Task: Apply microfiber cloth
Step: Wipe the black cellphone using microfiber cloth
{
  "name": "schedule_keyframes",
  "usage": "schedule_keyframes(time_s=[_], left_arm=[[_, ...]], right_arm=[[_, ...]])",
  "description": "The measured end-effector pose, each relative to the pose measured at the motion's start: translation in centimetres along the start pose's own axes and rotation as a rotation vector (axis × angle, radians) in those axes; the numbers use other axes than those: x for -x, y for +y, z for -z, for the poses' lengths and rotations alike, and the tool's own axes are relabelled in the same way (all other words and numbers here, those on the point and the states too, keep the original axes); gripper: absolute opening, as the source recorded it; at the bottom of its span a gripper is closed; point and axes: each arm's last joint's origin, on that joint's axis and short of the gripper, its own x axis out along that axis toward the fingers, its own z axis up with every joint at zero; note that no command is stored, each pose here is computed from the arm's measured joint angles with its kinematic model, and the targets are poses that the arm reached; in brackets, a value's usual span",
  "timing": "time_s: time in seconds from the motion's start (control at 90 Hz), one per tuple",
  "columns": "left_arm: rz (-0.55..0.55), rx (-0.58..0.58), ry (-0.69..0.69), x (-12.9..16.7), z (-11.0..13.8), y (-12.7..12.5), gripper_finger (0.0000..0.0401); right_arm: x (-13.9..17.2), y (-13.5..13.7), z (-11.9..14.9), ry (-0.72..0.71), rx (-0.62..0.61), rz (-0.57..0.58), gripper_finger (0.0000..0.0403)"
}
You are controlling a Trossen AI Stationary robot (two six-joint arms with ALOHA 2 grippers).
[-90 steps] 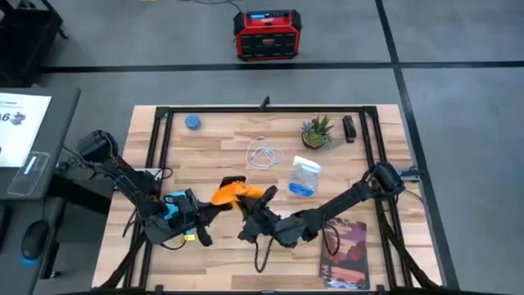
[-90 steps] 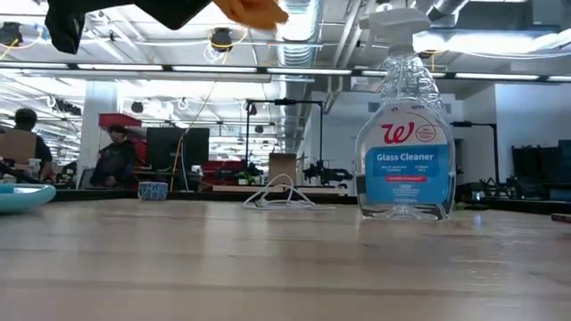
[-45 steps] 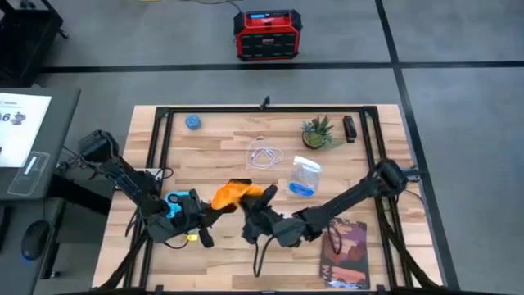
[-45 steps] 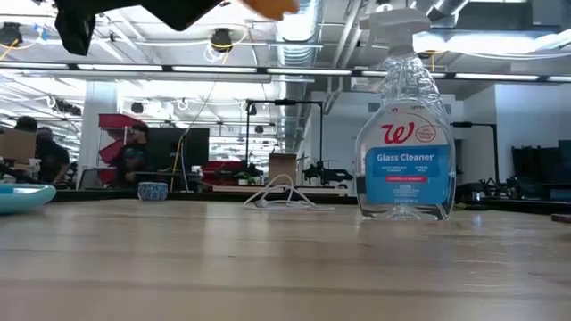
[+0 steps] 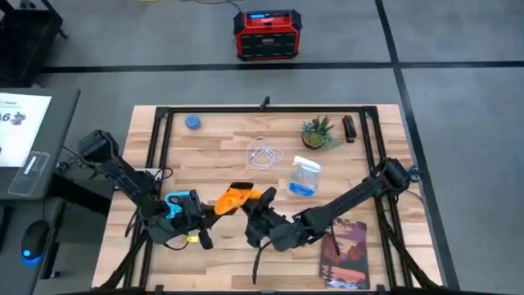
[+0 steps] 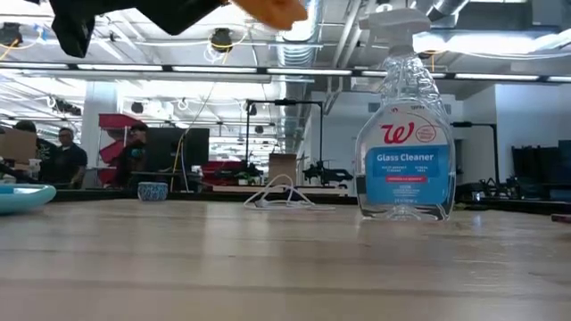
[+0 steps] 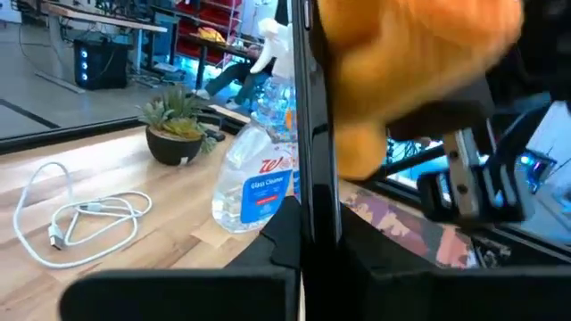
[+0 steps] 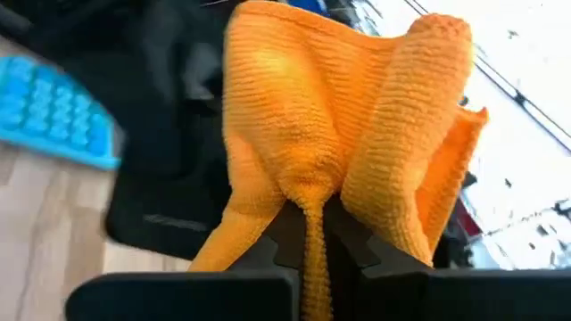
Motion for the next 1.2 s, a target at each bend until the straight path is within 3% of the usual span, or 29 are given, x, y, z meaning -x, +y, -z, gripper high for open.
schedule_keyframes(time_s=[0.078, 0.167, 0.244, 0.3, 0.422, 0.478, 0.567, 0.7, 0.778, 0.844, 1.011, 1.078, 1.2], left_arm=[[0.004, -0.004, 0.003, 0.0, 0.0, 0.0, 0.0006], [0.027, -0.02, 0.018, 0.0, 0.2, 0.0, 0.0006], [0.031, -0.02, 0.02, 0.0, 0.2, -0.1, 0.0006], [0.02, -0.021, 0.017, 0.0, 0.2, 0.0, 0.0006], [-0.01, 0.007, -0.005, -0.1, 0.0, 0.1, 0.0006], [-0.012, 0.011, -0.006, -0.1, -0.1, 0.1, 0.0006], [-0.013, 0.011, -0.005, -0.1, 0.0, 0.1, 0.0006], [0.031, -0.009, 0.02, -0.1, 0.1, 0.0, 0.0006], [0.032, -0.012, 0.021, -0.1, 0.2, 0.0, 0.0006], [0.019, -0.017, 0.018, -0.1, 0.2, 0.1, 0.0006], [-0.022, 0.012, -0.01, -0.2, -0.1, 0.1, 0.0006], [-0.035, 0.012, -0.015, -0.3, -0.1, 0.2, 0.0006], [-0.02, 0.021, -0.021, -0.4, -0.3, 0.1, 0.0006]], right_arm=[[-0.1, -0.1, 0.0, -0.047, -0.058, -0.092, 0.0001], [-0.6, 0.4, 0.3, -0.11, -0.101, -0.29, 0.0001], [-0.9, 0.9, 1.0, -0.094, -0.099, -0.383, 0.0001], [-1.1, 0.8, 1.3, -0.056, -0.102, -0.344, 0.0001], [-0.2, -0.9, 0.9, 0.057, -0.118, -0.053, 0.0001], [0.1, -1.9, 0.6, 0.072, -0.139, 0.002, 0.0001], [0.1, -2.2, 0.4, 0.039, -0.173, -0.054, 0.0001], [-0.5, -0.6, 0.4, -0.07, -0.212, -0.315, 0.0001], [-0.9, 0.8, 1.1, -0.07, -0.177, -0.398, 0.0001], [-1.1, 1.1, 1.4, -0.044, -0.167, -0.362, 0.0001], [-0.8, 0.1, 1.1, 0.046, -0.207, -0.062, 0.0001], [-0.8, 0.0, 1.0, 0.033, -0.219, -0.074, 0.0001], [-1.1, 0.5, 0.9, -0.028, -0.239, -0.212, 0.0001]])
